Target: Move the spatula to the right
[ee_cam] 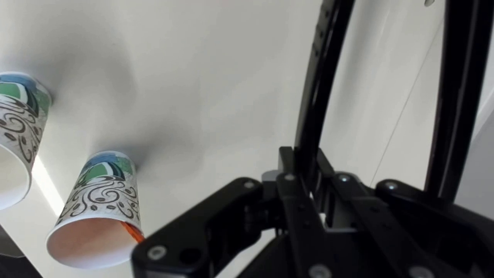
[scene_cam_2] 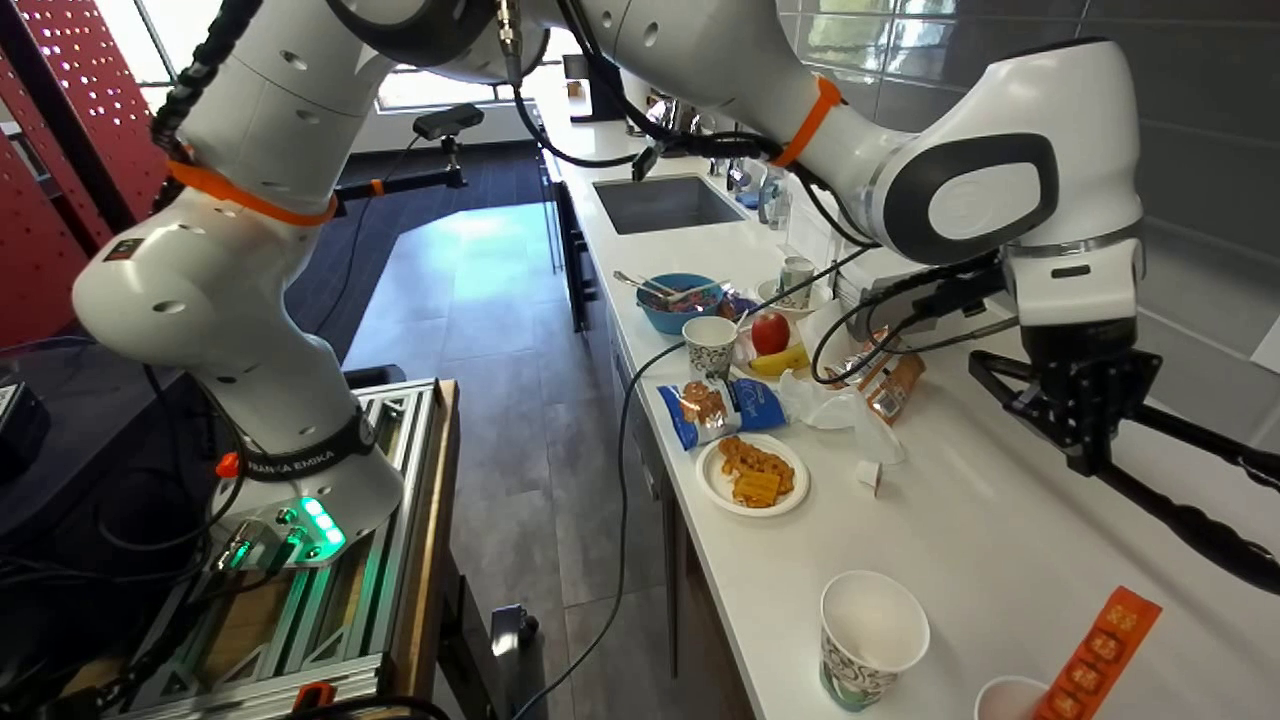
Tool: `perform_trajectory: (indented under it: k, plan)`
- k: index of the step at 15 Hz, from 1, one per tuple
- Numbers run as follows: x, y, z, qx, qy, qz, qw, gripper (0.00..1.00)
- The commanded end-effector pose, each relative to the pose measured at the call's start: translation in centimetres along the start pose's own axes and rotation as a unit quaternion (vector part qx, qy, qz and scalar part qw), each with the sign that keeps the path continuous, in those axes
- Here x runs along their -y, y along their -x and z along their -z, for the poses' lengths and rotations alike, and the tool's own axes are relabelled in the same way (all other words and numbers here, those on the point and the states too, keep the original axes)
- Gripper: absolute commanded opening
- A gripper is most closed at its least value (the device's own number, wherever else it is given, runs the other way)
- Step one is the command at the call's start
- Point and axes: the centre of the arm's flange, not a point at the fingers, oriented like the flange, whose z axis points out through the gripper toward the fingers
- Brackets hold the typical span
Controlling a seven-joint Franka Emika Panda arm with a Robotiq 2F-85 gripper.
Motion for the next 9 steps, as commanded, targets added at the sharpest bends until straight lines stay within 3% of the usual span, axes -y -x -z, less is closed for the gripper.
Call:
perform_trajectory:
  k: [1, 5, 9]
  plan:
    - [0.0, 0.0, 0.0, 0.0, 0.0, 0.0, 1.0, 0.03]
    - [3.2, -1.2, -1.4, 0.004, 0.058, -0.07, 0.9959, 0.03]
    - [5.9, -1.1, -3.1, 0.001, 0.093, -0.117, 0.9888, 0.03]
